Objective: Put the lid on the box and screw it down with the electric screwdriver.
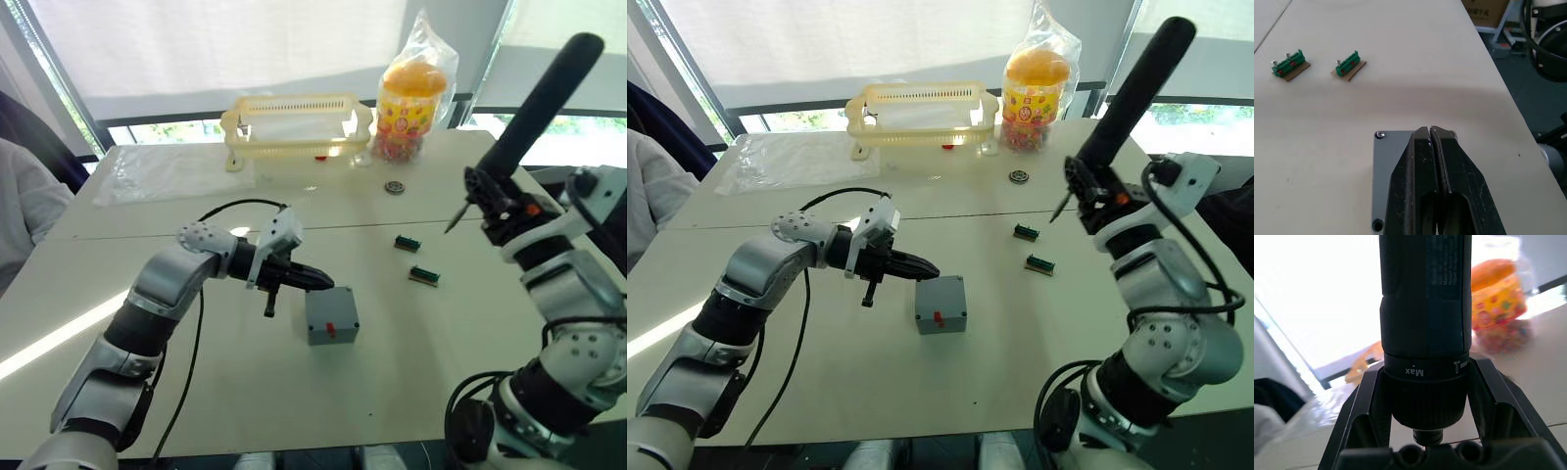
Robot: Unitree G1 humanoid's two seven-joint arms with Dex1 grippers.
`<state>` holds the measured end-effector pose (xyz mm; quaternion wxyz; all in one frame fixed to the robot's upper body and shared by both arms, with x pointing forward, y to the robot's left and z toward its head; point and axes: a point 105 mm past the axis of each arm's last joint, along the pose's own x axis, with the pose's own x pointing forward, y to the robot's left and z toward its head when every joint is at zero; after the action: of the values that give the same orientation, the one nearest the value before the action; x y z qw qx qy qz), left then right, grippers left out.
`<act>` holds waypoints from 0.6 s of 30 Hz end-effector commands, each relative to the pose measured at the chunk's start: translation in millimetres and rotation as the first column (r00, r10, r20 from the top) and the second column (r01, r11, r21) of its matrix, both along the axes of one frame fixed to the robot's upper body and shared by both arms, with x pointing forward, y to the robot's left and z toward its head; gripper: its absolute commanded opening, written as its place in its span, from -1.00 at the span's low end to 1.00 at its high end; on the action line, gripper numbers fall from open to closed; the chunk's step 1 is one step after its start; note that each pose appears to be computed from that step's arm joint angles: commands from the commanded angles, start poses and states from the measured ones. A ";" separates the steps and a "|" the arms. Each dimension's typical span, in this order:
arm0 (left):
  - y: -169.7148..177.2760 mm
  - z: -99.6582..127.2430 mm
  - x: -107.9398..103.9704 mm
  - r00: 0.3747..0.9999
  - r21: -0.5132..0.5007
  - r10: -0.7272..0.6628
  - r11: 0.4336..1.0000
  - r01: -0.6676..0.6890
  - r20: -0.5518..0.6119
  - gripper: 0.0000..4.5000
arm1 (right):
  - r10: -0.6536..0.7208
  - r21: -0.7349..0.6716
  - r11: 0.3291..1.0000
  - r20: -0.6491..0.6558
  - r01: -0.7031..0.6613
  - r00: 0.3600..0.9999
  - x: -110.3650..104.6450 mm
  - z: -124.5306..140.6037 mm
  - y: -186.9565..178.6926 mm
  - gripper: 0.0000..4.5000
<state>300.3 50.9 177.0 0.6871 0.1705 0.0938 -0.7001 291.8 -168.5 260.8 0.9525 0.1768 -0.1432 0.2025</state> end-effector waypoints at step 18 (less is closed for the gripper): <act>3.5 -39.1 4.9 0.987 0.119 0.095 0.987 -0.110 0.128 -1.00 | 0.155 -0.166 0.977 0.145 -0.130 0.977 -7.5 -46.0 81.4 -0.24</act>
<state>303.8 52.1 143.4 0.7121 0.2434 0.0944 -0.6518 290.1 -89.3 194.8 0.9413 0.1033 -0.1346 0.2918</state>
